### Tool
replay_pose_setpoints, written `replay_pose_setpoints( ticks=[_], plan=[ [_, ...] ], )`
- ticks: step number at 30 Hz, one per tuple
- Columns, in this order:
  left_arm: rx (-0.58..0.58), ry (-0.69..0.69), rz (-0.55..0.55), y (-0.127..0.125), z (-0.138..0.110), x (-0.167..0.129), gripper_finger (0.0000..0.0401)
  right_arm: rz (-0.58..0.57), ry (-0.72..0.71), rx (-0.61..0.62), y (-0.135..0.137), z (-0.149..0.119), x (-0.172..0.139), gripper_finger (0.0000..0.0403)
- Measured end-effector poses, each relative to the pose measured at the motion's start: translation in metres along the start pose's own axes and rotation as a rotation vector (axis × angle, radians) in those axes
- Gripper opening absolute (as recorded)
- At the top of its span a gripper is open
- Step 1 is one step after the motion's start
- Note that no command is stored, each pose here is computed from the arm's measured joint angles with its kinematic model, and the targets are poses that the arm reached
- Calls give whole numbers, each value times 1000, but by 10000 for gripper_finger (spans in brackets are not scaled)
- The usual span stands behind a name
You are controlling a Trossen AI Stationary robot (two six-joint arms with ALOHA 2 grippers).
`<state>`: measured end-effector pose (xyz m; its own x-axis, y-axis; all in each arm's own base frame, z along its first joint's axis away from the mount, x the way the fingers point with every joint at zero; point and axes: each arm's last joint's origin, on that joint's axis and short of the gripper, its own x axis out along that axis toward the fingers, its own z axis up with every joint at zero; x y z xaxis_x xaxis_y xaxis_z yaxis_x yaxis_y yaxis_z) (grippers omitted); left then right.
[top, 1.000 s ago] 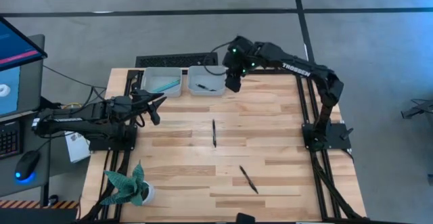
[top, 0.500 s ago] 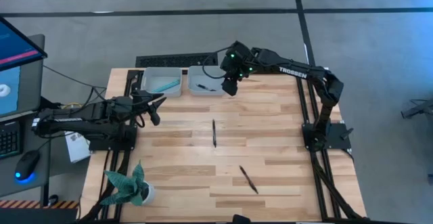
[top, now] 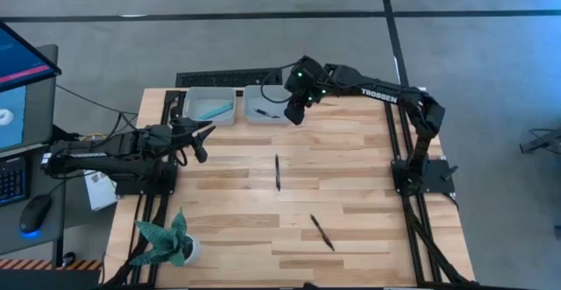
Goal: Sort pens & pencils
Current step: Put the top black pen into the right gray bin
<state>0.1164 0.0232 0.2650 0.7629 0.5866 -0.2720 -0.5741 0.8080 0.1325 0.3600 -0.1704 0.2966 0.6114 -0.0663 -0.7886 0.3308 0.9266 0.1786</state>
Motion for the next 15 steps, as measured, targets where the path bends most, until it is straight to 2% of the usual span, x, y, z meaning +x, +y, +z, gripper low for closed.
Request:
replay_pose_setpoints(
  ticks=[5, 10, 15],
  plan=[
    [60, 0, -1, 0, 0, 0, 82, 18, 6, 16, 14, -1, 3, 226],
    [137, 5, -1, 0, -1, 0, 82, 39, 22, 112, 29, -2, 8, 226],
    [151, 5, -9, 0, -1, 0, 82, 52, 95, 181, 47, -9, 26, 230]
  ],
)
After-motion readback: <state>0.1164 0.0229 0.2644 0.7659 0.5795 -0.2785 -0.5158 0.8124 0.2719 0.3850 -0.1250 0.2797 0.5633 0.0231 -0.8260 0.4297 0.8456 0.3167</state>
